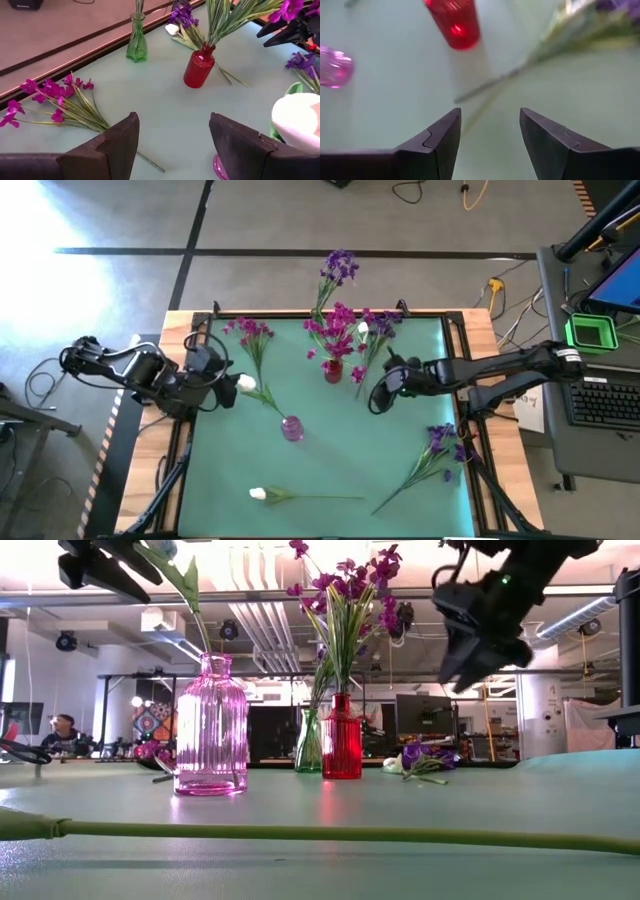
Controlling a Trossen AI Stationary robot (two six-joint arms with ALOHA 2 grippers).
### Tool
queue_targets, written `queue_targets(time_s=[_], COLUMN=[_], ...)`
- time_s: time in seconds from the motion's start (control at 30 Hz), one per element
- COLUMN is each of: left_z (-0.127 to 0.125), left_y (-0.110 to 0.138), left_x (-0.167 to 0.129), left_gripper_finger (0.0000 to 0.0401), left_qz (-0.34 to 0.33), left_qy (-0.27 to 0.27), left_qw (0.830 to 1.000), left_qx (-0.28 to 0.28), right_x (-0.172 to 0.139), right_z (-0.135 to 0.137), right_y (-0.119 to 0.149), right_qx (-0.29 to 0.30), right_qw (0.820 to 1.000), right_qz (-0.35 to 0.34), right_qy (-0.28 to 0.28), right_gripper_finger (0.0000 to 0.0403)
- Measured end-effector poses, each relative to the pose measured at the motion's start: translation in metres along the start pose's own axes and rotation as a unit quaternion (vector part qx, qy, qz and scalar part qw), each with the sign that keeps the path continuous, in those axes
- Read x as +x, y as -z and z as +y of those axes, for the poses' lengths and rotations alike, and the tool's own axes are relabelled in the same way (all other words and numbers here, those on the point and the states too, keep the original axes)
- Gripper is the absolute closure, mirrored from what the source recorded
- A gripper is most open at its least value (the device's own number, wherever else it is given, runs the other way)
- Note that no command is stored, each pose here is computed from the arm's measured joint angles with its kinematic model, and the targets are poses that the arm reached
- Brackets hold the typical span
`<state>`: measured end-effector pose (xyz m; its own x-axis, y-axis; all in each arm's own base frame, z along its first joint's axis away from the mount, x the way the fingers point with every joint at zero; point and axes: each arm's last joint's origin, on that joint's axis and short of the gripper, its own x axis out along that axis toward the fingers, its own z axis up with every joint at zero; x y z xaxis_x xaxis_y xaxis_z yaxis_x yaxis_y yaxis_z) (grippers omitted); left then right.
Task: Sort flowers into vase by color
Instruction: Put the top white flower into the purple vase
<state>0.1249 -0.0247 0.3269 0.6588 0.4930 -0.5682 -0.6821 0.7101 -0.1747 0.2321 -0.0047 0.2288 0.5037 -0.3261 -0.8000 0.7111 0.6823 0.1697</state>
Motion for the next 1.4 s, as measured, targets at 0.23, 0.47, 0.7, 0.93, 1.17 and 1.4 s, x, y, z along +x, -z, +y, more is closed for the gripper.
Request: queue_targets(time_s=[0.23, 0.47, 0.7, 0.93, 1.17, 1.4], left_z=[-0.003, -0.001, 0.001, 0.000, 0.000, 0.000], left_y=[0.001, 0.004, 0.004, 0.005, 0.005, 0.005], left_x=[0.003, 0.003, 0.002, 0.003, 0.003, 0.003], left_gripper_finger=[0.0170, 0.0170, 0.0170, 0.0170, 0.0170, 0.0170], left_qz=[0.006, 0.019, 0.021, 0.022, 0.022, 0.023], left_qy=[-0.007, -0.015, -0.018, -0.020, -0.020, -0.020], left_qw=[1.000, 0.999, 0.999, 0.999, 0.999, 0.999], left_qx=[0.009, 0.023, 0.025, 0.028, 0.028, 0.028], right_x=[0.016, 0.043, 0.079, 0.100, 0.097, 0.110], right_z=[-0.001, 0.008, 0.010, 0.009, 0.012, 0.013], right_y=[0.010, 0.014, 0.017, 0.018, 0.019, 0.030], right_qx=[0.018, 0.020, 0.038, 0.018, 0.039, 0.050], right_qw=[0.999, 1.000, 0.997, 0.997, 0.998, 0.995], right_qz=[0.028, 0.018, -0.009, -0.007, 0.036, 0.075], right_qy=[0.008, 0.016, 0.070, 0.081, 0.033, 0.038], right_gripper_finger=[0.0209, 0.0209, 0.0209, 0.0209, 0.0209, 0.0213])
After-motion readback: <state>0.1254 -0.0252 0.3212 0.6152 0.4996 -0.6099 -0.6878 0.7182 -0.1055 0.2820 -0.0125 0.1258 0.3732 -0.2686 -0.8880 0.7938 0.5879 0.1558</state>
